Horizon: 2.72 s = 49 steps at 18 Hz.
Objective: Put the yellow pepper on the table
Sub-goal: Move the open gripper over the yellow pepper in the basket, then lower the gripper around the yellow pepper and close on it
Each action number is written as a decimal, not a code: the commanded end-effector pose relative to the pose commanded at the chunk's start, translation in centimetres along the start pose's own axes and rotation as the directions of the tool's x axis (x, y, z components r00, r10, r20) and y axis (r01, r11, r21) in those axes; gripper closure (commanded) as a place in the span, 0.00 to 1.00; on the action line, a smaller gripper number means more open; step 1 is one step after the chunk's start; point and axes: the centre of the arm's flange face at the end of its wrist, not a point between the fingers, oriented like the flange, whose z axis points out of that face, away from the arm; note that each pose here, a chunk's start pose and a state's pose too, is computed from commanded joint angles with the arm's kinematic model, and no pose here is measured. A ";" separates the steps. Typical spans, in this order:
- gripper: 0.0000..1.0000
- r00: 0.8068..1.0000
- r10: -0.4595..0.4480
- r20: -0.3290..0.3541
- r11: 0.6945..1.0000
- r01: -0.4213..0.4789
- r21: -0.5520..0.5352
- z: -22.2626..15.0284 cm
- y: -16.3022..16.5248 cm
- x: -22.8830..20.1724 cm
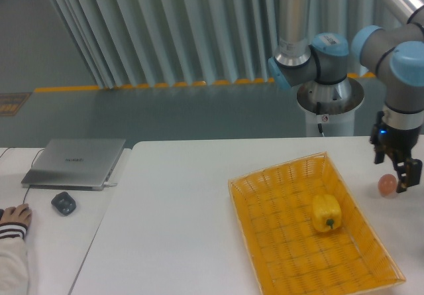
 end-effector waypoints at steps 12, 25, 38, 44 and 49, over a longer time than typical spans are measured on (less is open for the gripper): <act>0.00 0.890 -0.456 0.001 0.887 0.454 0.083 2.0 -4.5 1.2; 0.00 0.845 -0.535 0.005 0.842 0.533 0.089 5.6 -7.5 3.1; 0.00 0.841 -0.539 0.048 0.842 0.538 0.045 7.8 -6.8 2.4; 0.00 0.840 -0.541 0.047 0.841 0.540 0.037 8.6 -6.7 2.0; 0.00 0.840 -0.539 0.052 0.842 0.538 0.042 9.7 -6.8 1.7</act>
